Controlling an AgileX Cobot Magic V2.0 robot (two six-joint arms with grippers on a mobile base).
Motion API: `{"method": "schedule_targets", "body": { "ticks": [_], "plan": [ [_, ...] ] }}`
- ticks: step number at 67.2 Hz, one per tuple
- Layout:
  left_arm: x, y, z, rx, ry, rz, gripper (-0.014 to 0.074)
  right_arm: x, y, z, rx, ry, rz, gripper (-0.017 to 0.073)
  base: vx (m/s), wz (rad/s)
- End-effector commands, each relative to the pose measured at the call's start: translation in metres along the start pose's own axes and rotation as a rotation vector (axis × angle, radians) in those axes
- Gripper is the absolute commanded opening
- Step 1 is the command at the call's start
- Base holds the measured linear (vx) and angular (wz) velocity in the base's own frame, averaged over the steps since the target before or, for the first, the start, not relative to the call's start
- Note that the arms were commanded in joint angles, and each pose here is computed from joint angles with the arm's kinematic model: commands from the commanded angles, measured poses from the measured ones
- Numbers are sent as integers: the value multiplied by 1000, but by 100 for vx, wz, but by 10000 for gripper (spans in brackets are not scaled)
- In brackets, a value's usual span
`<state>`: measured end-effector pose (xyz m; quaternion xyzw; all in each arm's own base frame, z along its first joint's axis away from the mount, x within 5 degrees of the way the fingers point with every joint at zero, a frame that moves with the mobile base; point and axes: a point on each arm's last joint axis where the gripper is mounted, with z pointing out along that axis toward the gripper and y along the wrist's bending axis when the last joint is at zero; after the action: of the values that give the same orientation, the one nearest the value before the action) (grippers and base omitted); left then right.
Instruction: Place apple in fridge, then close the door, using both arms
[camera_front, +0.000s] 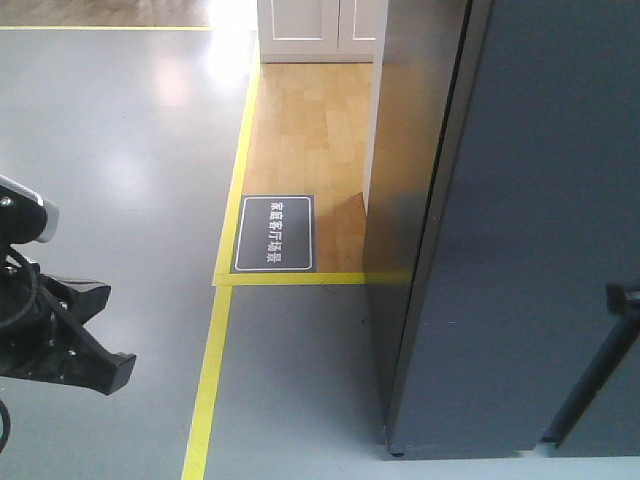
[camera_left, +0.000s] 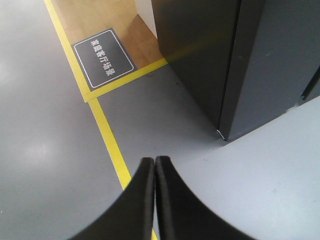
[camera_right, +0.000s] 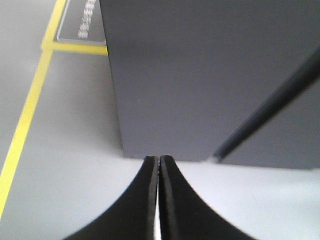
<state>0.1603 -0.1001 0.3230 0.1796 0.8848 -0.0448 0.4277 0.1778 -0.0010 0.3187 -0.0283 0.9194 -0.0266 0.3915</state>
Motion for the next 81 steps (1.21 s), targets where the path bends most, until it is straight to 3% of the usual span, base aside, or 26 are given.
{"method": "schedule_targets", "body": {
  "ticks": [1,16,34,55,81],
  "plan": [
    [-11,1,-8,13,-78,-6,-6,9,-1,-19,19,-51,6,-3,0,0],
    [-11,1,-8,13,-78,-6,-6,53,1,-39,19,-29,26,-3,0,0],
    [-11,1,-8,13,-78,-6,-6,86,9,-63,-54,-34,-28,-3,0,0],
    [-11,1,-8,13,-78,-6,-6,99,10,-84,-101,-133,10,-3,0,0],
    [-11,1,-8,13,-78,-6,-6,100,10,-86,-101,-136,10,-3,0,0]
  ]
}}
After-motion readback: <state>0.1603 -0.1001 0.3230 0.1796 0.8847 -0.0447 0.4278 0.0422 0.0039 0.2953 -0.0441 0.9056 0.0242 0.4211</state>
